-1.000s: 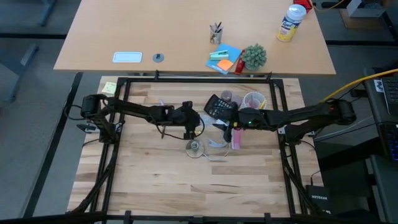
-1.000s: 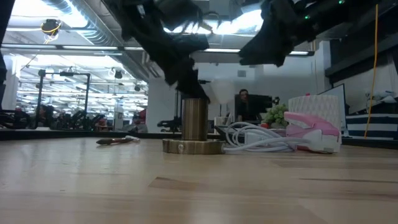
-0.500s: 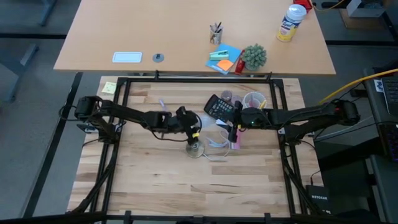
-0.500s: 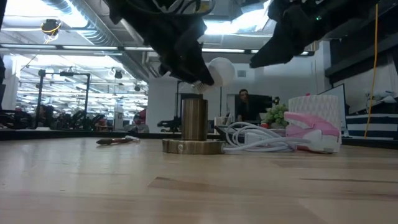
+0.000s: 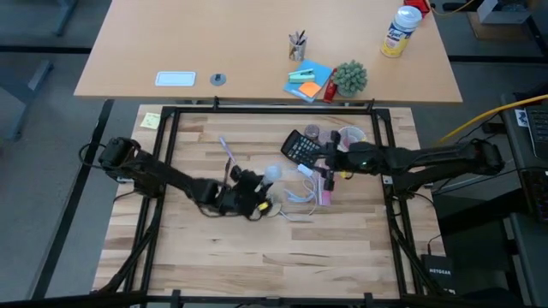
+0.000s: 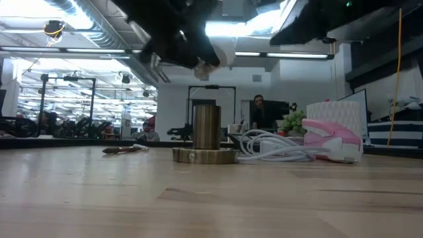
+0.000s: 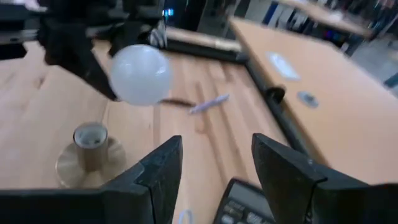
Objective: Screw lightbulb
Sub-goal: Insert the lightbulb into the gold lamp
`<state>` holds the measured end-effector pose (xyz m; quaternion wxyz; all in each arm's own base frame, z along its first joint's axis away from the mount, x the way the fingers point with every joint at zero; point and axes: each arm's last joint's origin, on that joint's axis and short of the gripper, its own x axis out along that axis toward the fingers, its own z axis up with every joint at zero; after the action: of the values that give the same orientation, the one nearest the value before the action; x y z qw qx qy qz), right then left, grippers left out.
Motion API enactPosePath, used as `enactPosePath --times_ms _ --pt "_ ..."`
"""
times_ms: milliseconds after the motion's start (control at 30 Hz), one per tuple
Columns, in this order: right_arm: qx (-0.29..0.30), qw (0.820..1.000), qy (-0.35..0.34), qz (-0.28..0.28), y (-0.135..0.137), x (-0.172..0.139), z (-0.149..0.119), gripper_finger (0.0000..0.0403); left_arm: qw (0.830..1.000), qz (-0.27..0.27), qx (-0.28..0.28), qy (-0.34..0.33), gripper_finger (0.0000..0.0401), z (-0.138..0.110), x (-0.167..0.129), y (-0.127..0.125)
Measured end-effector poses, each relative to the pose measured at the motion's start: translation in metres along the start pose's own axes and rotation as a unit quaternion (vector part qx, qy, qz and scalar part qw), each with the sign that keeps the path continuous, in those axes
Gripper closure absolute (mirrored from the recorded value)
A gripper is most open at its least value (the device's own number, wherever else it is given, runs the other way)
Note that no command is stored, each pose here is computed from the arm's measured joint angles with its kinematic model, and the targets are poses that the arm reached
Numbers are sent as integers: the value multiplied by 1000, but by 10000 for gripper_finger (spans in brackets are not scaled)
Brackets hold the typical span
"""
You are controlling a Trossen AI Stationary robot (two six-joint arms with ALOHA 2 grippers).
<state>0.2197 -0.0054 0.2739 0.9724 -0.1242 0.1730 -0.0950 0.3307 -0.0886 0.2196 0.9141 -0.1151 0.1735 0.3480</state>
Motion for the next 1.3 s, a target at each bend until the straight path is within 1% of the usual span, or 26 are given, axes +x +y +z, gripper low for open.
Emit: enactPosePath --times_ms 133,233,333,467,567,667,867,967,1067,1200,1300 --pt "-2 999 -38 -12 -8 -18 9 205 998 17 -31 -48 259 -10 -25 -12" --pt "4 999 -52 1 -13 -22 10 205 995 31 -45 -87 259 -16 -41 -18" --pt "19 998 -56 28 -14 -18 3 205 990 50 -59 -122 259 -26 -47 -24" --pt "55 993 -71 75 -7 -4 -18 205 987 58 -71 -134 258 -45 -37 -33" --pt "72 990 -95 78 -2 6 -28 205 984 62 -83 -143 258 -59 -25 -41" --pt "92 987 -103 79 2 19 -36 205 981 75 -85 -159 258 -68 -15 -45" --pt "128 980 -104 114 13 54 -51 205 979 83 -85 -167 258 -76 -12 -47" --pt "149 974 -120 117 18 69 -58 205 977 89 -82 -173 258 -77 -11 -46" --pt "169 968 -143 116 20 80 -62 205 978 92 -77 -172 258 -82 -8 -47" --pt "174 968 -138 115 23 94 -65 205 978 92 -86 -167 258 -95 0 -46" --pt "173 969 -130 120 25 101 -66 205 979 85 -93 -159 258 -98 2 -46"
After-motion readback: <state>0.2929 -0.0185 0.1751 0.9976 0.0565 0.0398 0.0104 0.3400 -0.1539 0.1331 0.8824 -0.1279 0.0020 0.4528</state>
